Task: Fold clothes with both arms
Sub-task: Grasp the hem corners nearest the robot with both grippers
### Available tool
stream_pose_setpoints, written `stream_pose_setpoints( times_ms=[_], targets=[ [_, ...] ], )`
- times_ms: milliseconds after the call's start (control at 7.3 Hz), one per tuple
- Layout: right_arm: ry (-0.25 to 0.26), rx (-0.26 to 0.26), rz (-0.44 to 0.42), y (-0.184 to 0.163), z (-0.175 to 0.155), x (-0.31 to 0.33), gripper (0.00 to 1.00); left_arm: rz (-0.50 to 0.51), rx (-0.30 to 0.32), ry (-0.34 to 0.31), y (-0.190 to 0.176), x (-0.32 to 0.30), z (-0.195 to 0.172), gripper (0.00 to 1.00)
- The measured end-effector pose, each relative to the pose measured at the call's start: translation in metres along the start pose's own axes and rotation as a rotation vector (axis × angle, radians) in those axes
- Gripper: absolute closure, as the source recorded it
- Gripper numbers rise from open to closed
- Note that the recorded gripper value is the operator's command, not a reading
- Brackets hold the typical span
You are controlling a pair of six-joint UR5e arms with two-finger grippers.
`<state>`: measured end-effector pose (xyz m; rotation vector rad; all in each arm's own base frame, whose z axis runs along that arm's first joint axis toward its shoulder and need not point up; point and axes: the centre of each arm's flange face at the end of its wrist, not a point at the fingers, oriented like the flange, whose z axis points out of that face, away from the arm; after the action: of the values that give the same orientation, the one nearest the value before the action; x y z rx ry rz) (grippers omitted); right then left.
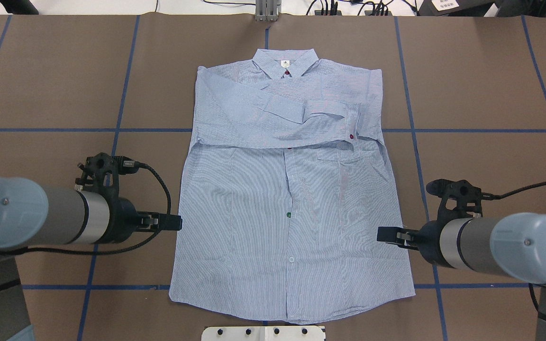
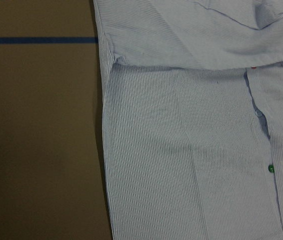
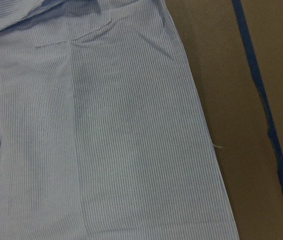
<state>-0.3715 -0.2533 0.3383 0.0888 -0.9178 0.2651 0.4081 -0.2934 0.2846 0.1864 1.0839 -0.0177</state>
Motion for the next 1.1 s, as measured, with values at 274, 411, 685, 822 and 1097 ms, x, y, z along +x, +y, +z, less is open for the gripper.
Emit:
stream_pose_setpoints(
  times_ms=[274, 411, 685, 822, 1097],
  targets=[
    [-0.002, 0.003, -0.001, 0.016, 0.002, -0.002, 0.00, -0.047, -0.023, -0.011, 0.039, -0.001, 0.024, 0.06],
    [-0.005, 0.003, -0.002, 0.018, 0.001, -0.003, 0.00, -0.050, -0.036, -0.022, 0.050, -0.003, 0.036, 0.11],
    [-0.007, 0.003, -0.002, 0.019, -0.001, -0.003, 0.00, -0.045, -0.062, -0.047, 0.064, -0.007, 0.056, 0.15],
    [-0.007, 0.003, -0.002, 0.019, -0.001, -0.003, 0.00, -0.041, -0.073, -0.052, 0.070, -0.007, 0.062, 0.21],
    [-0.008, 0.003, -0.003, 0.019, -0.002, -0.003, 0.00, -0.033, -0.096, -0.055, 0.081, -0.005, 0.071, 0.27]
  ],
)
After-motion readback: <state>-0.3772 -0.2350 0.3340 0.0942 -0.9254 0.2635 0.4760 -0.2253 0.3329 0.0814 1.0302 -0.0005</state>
